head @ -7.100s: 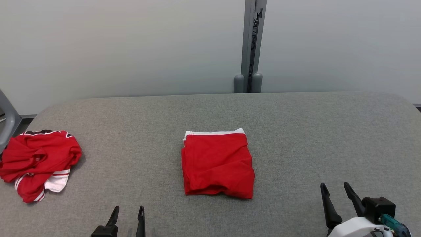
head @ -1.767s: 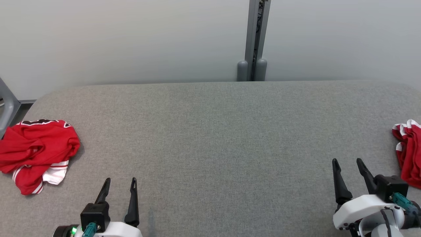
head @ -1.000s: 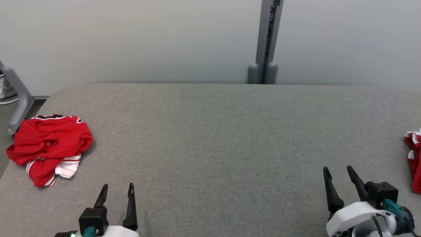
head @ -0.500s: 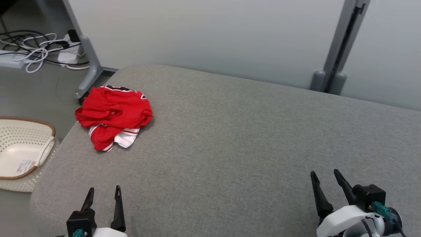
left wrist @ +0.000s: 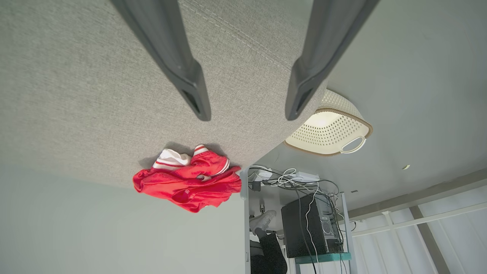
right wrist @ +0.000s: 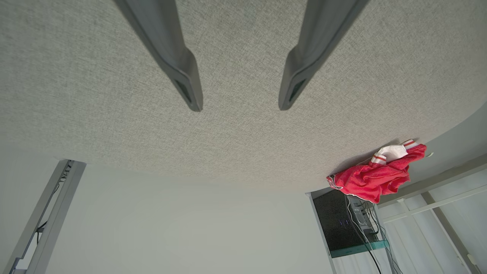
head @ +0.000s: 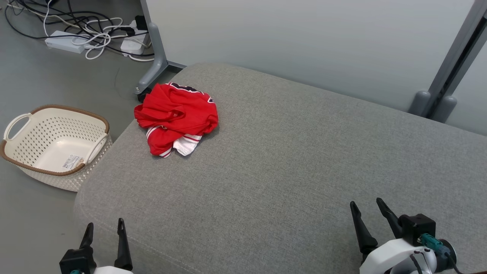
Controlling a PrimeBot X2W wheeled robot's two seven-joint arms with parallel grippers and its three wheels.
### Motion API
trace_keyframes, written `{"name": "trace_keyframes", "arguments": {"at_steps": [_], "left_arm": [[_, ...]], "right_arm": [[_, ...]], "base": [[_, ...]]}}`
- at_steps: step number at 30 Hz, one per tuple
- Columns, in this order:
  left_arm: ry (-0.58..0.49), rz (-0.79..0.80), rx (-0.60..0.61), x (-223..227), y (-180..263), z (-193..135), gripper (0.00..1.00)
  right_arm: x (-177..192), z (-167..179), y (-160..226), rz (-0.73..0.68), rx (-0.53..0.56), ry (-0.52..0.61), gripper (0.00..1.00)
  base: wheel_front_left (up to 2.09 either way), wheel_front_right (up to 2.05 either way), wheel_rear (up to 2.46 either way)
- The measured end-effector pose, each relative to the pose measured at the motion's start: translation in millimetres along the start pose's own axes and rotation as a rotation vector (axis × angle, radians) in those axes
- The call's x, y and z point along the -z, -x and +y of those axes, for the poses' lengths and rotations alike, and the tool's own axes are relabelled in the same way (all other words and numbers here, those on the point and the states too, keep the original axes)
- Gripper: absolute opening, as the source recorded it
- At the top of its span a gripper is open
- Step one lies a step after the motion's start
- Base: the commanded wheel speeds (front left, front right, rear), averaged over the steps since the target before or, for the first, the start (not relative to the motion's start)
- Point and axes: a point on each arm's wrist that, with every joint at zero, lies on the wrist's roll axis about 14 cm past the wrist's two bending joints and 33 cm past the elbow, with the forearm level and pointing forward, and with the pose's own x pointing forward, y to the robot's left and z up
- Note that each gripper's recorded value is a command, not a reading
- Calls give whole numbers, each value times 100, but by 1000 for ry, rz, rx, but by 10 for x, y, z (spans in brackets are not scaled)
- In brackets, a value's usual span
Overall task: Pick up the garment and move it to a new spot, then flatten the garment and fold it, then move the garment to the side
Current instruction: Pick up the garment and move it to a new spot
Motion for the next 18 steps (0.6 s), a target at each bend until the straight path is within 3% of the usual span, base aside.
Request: {"name": "trace_keyframes", "arguments": {"at_steps": [8,15,18], "left_arm": [[3,65,39,158,-69,-146,100],[10,68,68,75,-410,-358,100],[29,80,113,35,-697,-595,100]], "right_arm": [[10,-70,-45,-2,6,10,100],[-6,-216,-125,-16,26,28,100],[-3,-329,-199,-25,39,34,100]], "base": [[0,0,0],[0,0,0],[0,0,0]]}}
